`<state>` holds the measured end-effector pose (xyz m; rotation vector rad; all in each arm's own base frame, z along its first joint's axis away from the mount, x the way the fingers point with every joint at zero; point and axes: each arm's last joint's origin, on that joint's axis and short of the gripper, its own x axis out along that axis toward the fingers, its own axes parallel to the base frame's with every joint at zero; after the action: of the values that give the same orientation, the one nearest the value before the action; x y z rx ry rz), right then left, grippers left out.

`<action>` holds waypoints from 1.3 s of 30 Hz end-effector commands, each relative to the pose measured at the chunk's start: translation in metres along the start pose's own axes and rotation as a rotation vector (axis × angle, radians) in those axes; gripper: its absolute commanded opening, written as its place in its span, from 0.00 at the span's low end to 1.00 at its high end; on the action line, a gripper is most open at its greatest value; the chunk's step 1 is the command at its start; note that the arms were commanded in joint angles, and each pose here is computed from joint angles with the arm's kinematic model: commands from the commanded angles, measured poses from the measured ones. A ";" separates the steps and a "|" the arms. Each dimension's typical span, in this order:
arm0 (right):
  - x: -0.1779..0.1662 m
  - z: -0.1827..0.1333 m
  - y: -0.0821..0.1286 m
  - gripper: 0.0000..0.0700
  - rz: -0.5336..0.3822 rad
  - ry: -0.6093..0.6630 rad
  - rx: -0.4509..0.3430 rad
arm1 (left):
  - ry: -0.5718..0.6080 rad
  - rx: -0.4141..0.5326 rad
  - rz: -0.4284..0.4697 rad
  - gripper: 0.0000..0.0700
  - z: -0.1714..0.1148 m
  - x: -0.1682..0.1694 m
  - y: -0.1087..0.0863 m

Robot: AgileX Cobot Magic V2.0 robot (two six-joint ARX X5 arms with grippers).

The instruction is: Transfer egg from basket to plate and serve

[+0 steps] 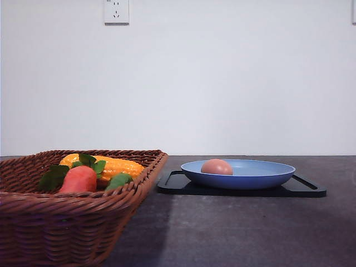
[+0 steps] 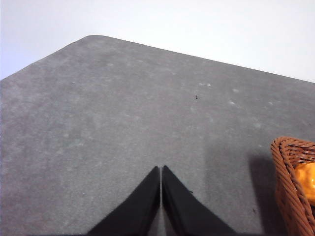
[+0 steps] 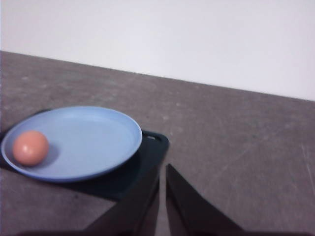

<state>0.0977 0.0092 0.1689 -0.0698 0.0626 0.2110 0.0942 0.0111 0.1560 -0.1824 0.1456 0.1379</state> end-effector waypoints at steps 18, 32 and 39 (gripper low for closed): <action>0.000 -0.019 0.000 0.00 -0.008 0.100 0.016 | 0.030 0.005 0.004 0.00 -0.009 0.003 0.002; 0.000 -0.019 0.000 0.00 -0.008 0.100 0.016 | 0.030 0.005 0.003 0.00 -0.009 0.003 0.002; 0.000 -0.019 0.000 0.00 -0.009 0.100 0.016 | 0.030 0.005 0.003 0.00 -0.009 0.003 0.002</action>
<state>0.0964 0.0082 0.1516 -0.0636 0.1626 0.2014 0.0942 0.0111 0.1560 -0.1824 0.1456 0.1379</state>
